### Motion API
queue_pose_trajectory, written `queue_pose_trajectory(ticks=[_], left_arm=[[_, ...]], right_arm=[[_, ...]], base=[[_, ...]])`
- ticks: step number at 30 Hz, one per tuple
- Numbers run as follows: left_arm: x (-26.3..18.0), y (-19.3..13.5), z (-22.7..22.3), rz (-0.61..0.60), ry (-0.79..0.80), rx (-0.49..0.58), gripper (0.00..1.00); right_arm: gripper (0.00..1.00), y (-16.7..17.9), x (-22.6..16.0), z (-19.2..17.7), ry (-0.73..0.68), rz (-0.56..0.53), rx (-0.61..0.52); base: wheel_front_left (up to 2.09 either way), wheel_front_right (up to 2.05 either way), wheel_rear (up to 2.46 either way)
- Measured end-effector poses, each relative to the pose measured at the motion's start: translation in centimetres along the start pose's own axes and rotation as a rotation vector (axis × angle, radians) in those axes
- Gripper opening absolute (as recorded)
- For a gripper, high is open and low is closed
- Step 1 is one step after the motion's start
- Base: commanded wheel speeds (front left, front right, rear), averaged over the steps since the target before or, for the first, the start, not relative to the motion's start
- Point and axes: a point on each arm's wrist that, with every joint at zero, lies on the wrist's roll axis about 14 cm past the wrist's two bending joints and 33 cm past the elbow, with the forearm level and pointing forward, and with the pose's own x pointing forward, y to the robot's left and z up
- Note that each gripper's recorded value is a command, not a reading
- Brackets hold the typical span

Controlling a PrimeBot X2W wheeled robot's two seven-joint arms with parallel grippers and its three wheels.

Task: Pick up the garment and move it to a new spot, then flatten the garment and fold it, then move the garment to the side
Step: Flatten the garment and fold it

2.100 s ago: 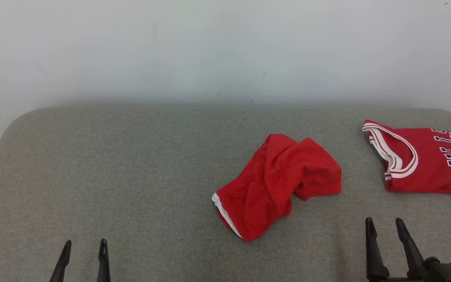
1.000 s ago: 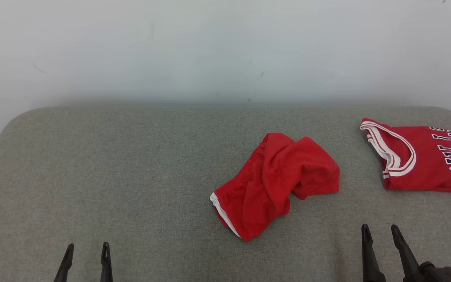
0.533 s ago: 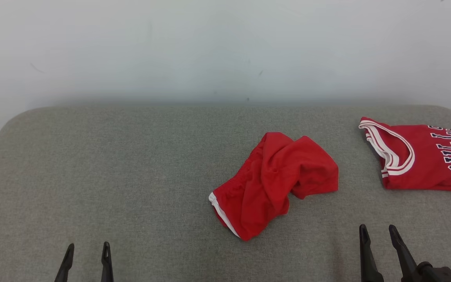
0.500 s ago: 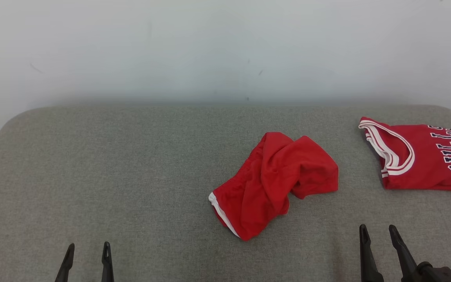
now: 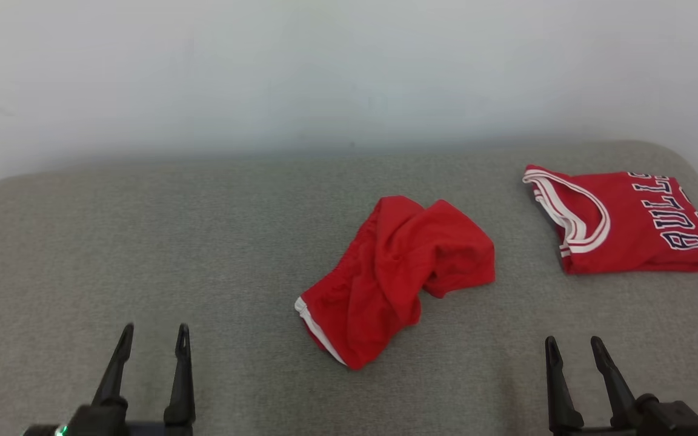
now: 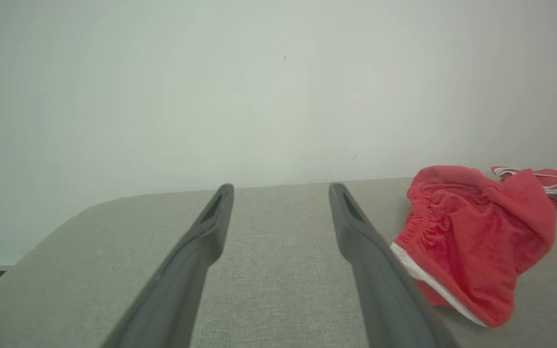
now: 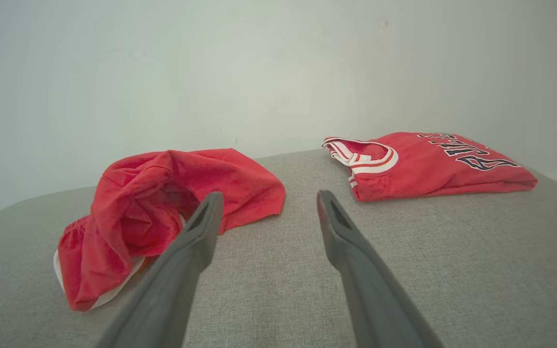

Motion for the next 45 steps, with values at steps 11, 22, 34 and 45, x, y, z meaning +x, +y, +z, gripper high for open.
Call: queue_pose_trajectory(ticks=[11, 22, 34, 45], left_arm=[[7.1, -5.8, -2.2, -0.240, 0.052, 0.007, 1.00], [9.7, -10.9, -9.1, -0.436, 0.253, 0.006, 1.00], [8.8, -13.3, -12.9, -0.502, 0.393, -0.048, 0.00], [8.3, -9.7, -9.0, -0.377, 0.273, -0.126, 0.00]], right_arm=[[1.00, -2.8, -0.3, 0.7, -0.022, -0.097, 0.017], [1.00, -6.3, -1.7, 0.2, 0.001, -0.219, 0.024], [1.00, -7.5, -2.0, 0.0, 0.011, -0.261, 0.020], [1.00, -5.2, -0.4, -1.1, 0.036, -0.177, 0.033]], base=[[0.00, 0.00, 0.00], [0.00, 0.00, 0.00], [0.00, 0.00, 0.00], [0.00, 0.00, 0.00]])
